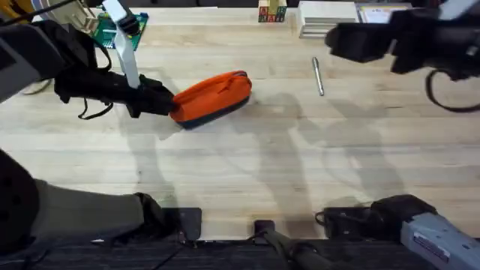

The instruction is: Unzip the bag, pick up the pens from the table one at a time and place them inside, then zip the bag closed.

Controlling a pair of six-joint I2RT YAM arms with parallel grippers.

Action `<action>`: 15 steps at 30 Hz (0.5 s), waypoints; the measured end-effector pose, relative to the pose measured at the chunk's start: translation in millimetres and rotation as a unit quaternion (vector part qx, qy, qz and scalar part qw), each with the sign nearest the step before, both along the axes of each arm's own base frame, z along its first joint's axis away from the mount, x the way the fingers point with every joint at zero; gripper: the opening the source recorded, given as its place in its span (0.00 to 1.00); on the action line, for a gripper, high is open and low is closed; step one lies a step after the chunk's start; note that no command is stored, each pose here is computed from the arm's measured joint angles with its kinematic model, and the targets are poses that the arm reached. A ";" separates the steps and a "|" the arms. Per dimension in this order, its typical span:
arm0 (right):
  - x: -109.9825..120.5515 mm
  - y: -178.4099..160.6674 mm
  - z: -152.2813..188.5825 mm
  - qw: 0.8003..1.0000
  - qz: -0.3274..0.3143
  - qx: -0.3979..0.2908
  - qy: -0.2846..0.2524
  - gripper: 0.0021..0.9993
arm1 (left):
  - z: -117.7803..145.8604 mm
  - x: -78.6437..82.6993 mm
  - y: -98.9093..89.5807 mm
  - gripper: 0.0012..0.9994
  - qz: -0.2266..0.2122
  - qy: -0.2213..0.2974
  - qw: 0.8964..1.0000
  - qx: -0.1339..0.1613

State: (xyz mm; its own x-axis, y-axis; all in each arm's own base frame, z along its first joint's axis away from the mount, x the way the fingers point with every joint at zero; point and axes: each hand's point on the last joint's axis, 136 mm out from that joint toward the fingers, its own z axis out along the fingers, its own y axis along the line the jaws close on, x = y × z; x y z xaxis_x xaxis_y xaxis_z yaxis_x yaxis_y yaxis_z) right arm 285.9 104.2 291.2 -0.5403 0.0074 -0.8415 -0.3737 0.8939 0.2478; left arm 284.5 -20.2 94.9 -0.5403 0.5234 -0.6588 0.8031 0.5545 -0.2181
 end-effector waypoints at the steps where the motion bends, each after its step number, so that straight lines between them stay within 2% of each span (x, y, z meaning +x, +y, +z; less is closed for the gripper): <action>1: 0.5 7.4 0.2 1.000 0.012 0.000 0.002 1.00 | 0.0 0.3 0.1 0.04 0.000 -0.001 1.000 0.000; 7: 5.5 55.4 -16.5 0.997 0.073 -0.011 0.036 1.00 | 0.0 0.8 0.3 0.04 0.000 -0.002 1.000 0.001; 8: 9.4 80.9 -26.2 0.994 0.103 -0.015 0.042 1.00 | 0.0 1.0 0.4 0.04 0.000 -0.002 1.000 0.001; 15: 13.7 118.8 -33.1 0.991 0.127 0.011 0.051 1.00 | 0.0 1.0 0.4 0.04 0.000 -0.002 1.000 0.001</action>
State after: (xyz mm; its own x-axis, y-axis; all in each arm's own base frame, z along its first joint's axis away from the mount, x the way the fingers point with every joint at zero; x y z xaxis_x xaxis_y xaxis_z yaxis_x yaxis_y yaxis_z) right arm 299.5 222.9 258.1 -0.6095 -0.1228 -0.7832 -0.5579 0.7683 0.3137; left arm 285.5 -19.7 94.9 -0.5373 0.5248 -0.6603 0.8040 0.5552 -0.2129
